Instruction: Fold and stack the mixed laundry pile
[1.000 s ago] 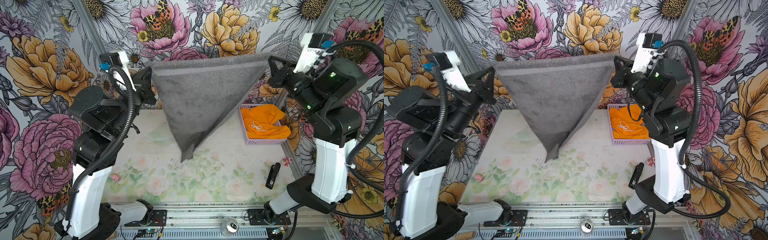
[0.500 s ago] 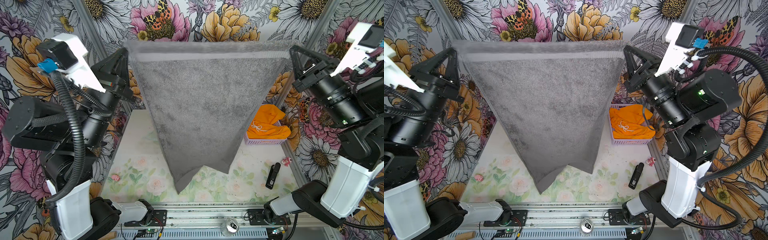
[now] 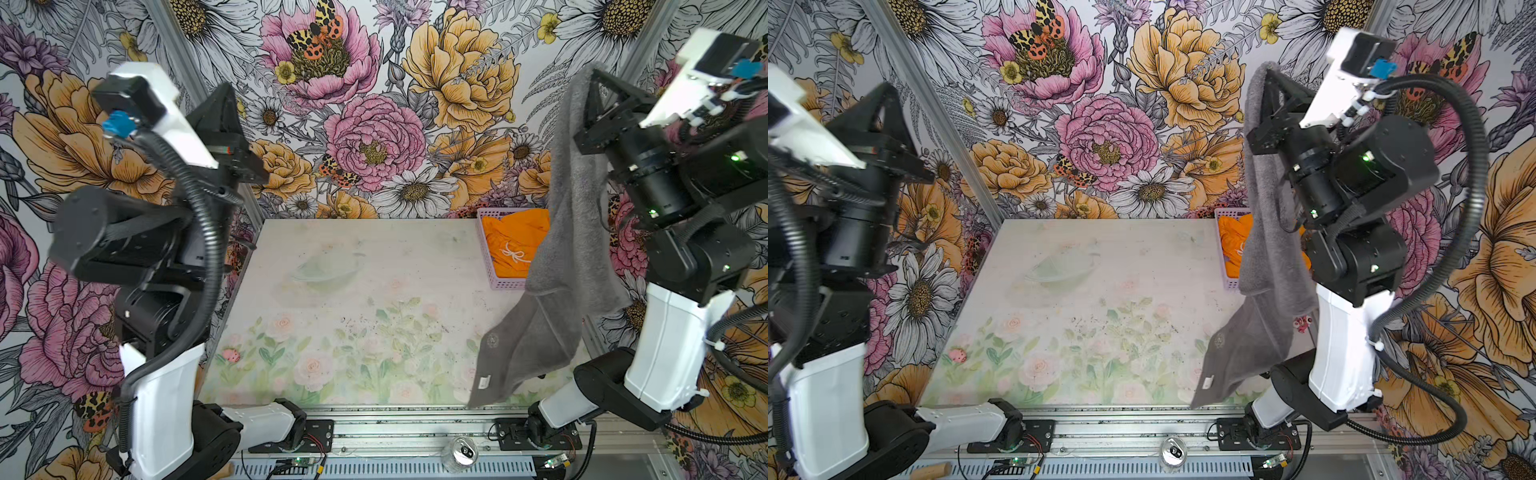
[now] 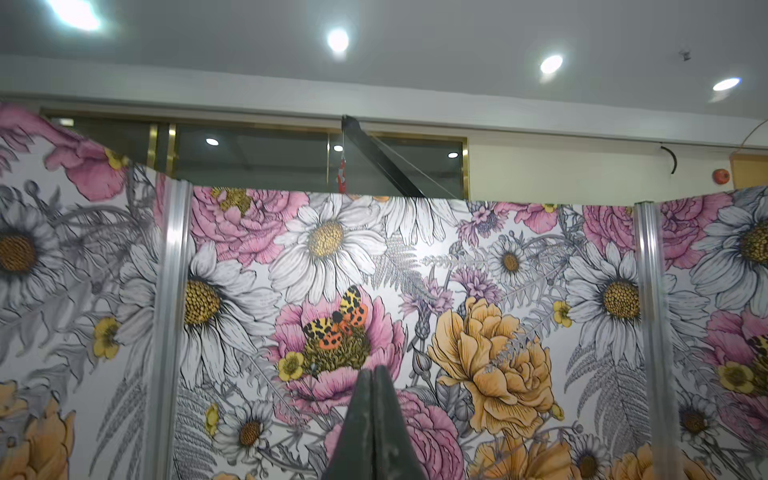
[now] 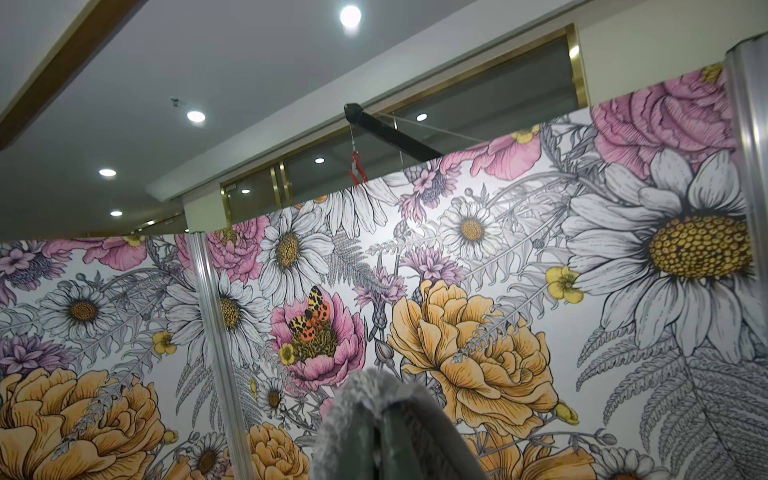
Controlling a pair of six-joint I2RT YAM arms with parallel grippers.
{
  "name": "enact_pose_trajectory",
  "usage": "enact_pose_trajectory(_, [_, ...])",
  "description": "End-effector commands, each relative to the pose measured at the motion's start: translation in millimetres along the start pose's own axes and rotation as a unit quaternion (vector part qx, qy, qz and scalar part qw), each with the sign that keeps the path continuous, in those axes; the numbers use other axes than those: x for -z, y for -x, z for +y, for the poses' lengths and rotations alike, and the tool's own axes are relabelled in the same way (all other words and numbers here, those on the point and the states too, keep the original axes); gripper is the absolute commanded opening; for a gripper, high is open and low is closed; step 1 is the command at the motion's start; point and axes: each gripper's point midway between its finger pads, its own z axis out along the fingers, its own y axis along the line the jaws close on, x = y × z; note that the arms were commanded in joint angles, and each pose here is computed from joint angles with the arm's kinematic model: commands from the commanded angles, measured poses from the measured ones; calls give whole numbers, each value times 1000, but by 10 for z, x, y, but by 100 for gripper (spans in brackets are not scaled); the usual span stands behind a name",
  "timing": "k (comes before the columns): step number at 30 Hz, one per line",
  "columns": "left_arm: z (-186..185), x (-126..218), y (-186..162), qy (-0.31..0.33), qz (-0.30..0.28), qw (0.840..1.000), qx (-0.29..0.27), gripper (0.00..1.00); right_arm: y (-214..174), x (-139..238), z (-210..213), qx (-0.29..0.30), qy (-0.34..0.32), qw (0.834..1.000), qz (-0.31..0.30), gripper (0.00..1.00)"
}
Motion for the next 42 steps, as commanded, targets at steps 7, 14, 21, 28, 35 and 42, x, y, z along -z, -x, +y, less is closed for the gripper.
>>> enact_pose_trajectory(7, [-219, 344, -1964, -13, 182, 973, 143, 38, -1241, -328, 443, -55, 87, 982, 160, 0])
enact_pose_trajectory(14, [-154, 857, -2621, 9, 248, 952, 177, 53, -1710, -695, 843, -102, 164, 959, 205, 0])
enact_pose_trajectory(21, [-4, 1180, -2922, 42, 296, 939, 170, 63, -3017, -835, 887, -141, 155, 908, 362, 62])
enact_pose_trajectory(28, [-292, 1608, -3864, 26, 419, 879, 224, 65, -3775, -312, 345, -73, 44, 888, 451, 67])
enact_pose_trajectory(35, [-921, 2333, -4801, -13, 559, 798, 225, 65, -4568, 514, 43, -78, -10, 841, 535, 67])
enact_pose_trajectory(42, [-1057, 2690, -5309, 0, 617, 763, 193, 69, -5235, 1433, -413, -94, -135, 779, 605, 67])
